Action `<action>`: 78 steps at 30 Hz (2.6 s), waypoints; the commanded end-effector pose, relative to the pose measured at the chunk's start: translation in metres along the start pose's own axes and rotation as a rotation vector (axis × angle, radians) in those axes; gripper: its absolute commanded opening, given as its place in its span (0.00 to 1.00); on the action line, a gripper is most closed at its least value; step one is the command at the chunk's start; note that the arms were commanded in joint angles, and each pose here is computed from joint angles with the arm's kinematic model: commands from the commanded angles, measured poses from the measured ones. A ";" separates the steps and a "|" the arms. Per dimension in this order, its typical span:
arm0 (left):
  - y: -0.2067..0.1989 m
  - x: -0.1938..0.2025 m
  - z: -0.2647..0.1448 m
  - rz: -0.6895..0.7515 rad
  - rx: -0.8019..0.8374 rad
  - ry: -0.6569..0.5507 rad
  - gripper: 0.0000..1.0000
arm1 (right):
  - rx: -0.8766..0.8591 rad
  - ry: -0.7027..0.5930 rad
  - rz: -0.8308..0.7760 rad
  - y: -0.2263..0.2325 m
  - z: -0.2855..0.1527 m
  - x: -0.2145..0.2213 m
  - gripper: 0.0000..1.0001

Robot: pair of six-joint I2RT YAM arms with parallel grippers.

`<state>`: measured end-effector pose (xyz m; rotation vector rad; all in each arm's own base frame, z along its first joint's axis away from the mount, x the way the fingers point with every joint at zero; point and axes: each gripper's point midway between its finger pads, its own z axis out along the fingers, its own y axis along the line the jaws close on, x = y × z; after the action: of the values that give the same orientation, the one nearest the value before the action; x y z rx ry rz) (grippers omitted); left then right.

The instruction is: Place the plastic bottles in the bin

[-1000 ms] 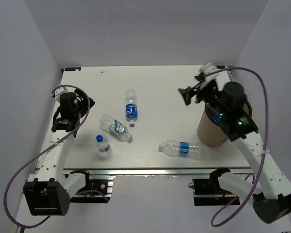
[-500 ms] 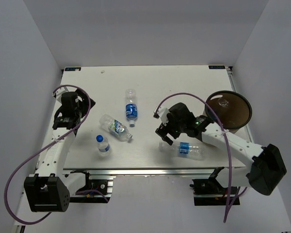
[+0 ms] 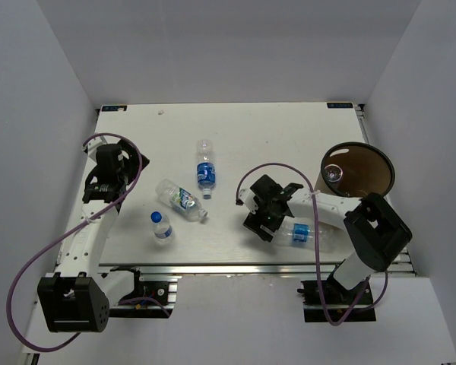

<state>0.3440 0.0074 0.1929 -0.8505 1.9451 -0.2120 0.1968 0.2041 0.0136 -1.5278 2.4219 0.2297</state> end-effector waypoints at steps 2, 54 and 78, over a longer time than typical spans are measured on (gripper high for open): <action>-0.002 -0.010 -0.006 -0.005 0.004 -0.040 0.98 | 0.043 0.048 0.008 -0.008 0.005 0.006 0.80; -0.130 0.069 0.053 0.413 0.360 0.239 0.98 | 1.353 -1.077 0.836 -0.195 -0.424 0.006 0.89; -0.167 0.185 0.137 0.664 0.149 0.371 0.79 | 0.965 -1.260 0.620 -0.177 -0.396 -0.069 0.89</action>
<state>0.4745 -0.2055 0.0522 -0.0258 2.4489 -0.1506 0.3338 0.0760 0.3894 -0.0575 1.4942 0.0016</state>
